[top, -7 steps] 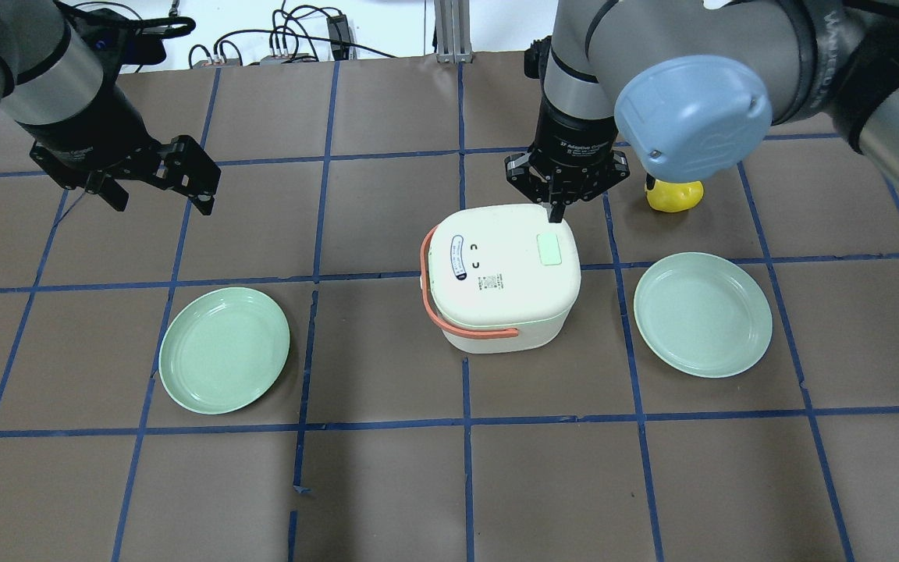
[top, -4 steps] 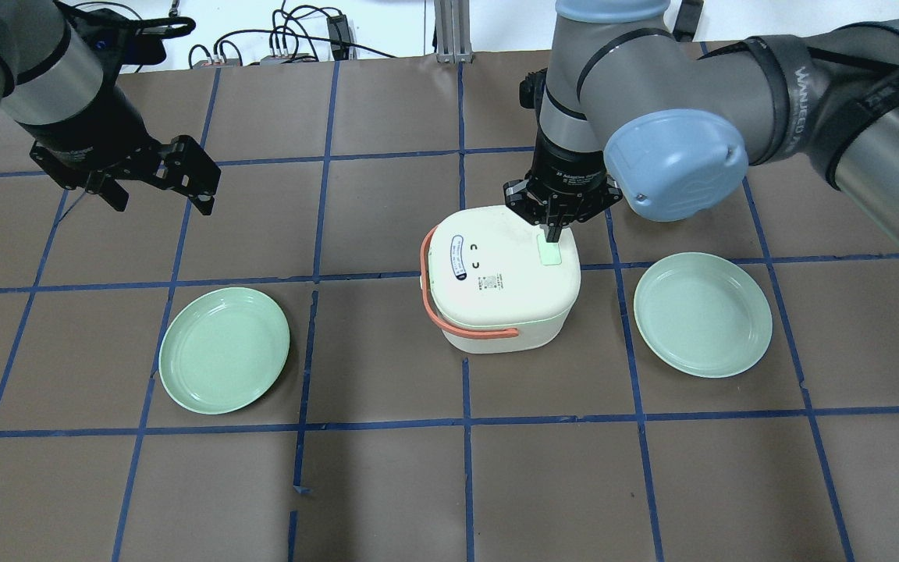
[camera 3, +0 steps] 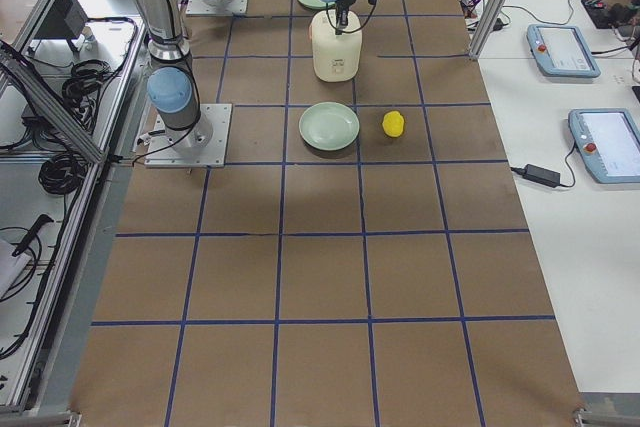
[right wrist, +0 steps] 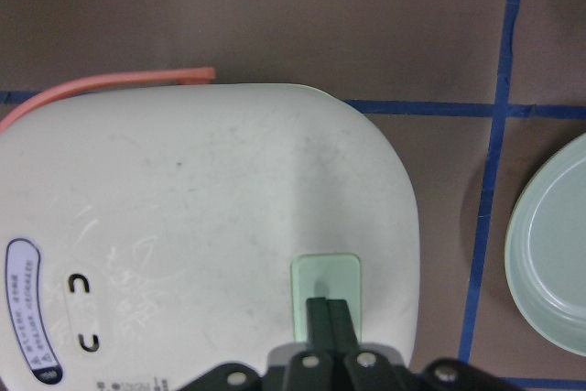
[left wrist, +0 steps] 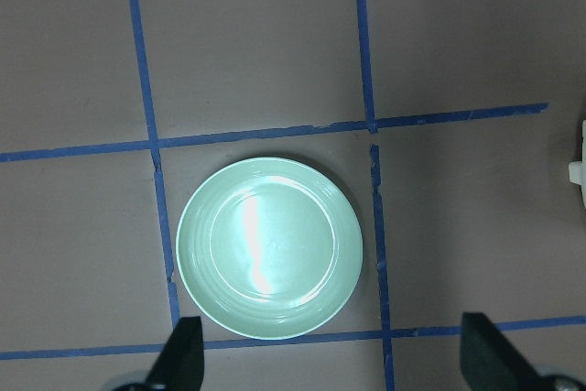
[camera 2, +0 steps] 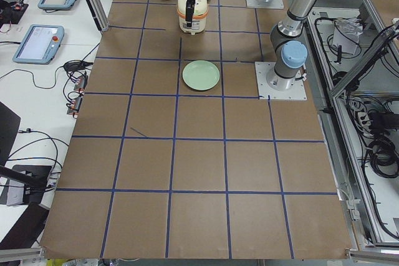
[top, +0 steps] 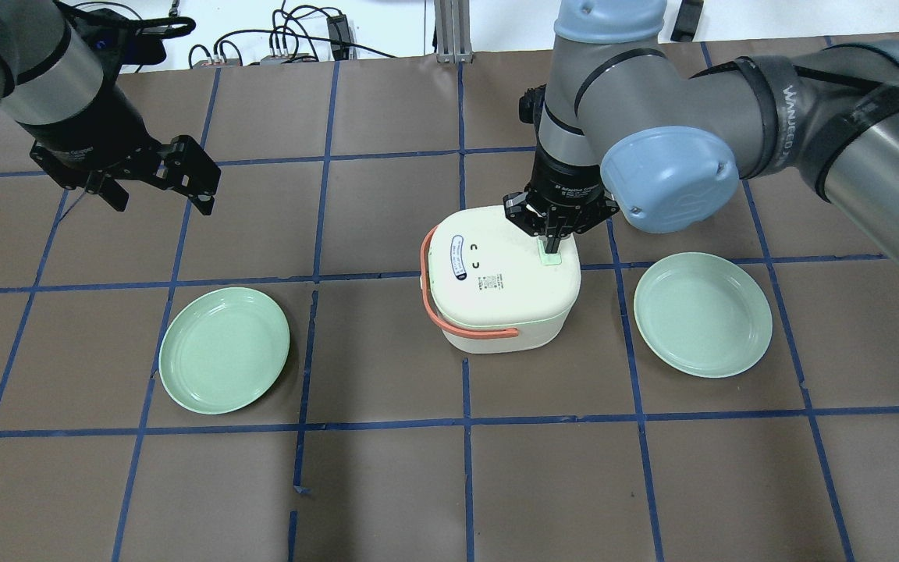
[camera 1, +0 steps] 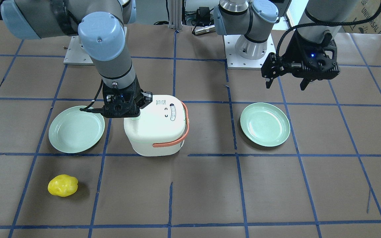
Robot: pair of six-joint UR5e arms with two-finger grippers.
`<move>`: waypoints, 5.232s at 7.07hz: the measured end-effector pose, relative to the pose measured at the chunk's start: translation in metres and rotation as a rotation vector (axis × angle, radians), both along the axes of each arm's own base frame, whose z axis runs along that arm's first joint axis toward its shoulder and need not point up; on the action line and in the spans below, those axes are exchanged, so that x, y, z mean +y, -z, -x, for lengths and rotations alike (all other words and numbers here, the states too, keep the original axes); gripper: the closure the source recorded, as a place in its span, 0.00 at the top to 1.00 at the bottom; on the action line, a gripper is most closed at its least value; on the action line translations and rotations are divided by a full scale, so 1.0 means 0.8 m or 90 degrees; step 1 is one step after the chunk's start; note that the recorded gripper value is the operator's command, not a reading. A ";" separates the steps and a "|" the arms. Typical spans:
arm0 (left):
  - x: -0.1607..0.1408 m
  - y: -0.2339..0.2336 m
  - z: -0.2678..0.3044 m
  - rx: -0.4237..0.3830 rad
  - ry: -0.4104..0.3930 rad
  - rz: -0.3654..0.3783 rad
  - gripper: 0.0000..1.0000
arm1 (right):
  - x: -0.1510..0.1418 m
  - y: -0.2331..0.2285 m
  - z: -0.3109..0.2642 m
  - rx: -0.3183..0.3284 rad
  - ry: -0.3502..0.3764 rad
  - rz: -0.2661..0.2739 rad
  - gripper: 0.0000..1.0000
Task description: Press rice cooker button
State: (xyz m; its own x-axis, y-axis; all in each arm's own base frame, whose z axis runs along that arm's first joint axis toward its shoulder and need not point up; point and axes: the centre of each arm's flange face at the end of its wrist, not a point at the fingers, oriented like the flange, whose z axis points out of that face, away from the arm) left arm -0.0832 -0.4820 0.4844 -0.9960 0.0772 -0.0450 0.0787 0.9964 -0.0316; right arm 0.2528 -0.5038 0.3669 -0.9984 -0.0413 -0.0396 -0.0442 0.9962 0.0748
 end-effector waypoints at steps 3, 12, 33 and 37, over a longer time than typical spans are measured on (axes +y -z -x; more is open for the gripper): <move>0.000 0.000 0.000 0.000 0.000 0.000 1.00 | -0.001 0.003 0.000 0.000 0.000 0.001 0.05; 0.000 0.000 0.000 0.000 0.000 0.000 1.00 | -0.006 0.013 -0.002 -0.002 0.005 0.005 0.05; 0.000 0.000 0.000 0.000 0.000 0.000 1.00 | -0.011 -0.191 0.167 0.018 0.043 0.045 1.00; 0.000 0.000 0.000 0.000 0.000 0.000 1.00 | -0.006 -0.186 0.157 0.022 0.050 0.026 1.00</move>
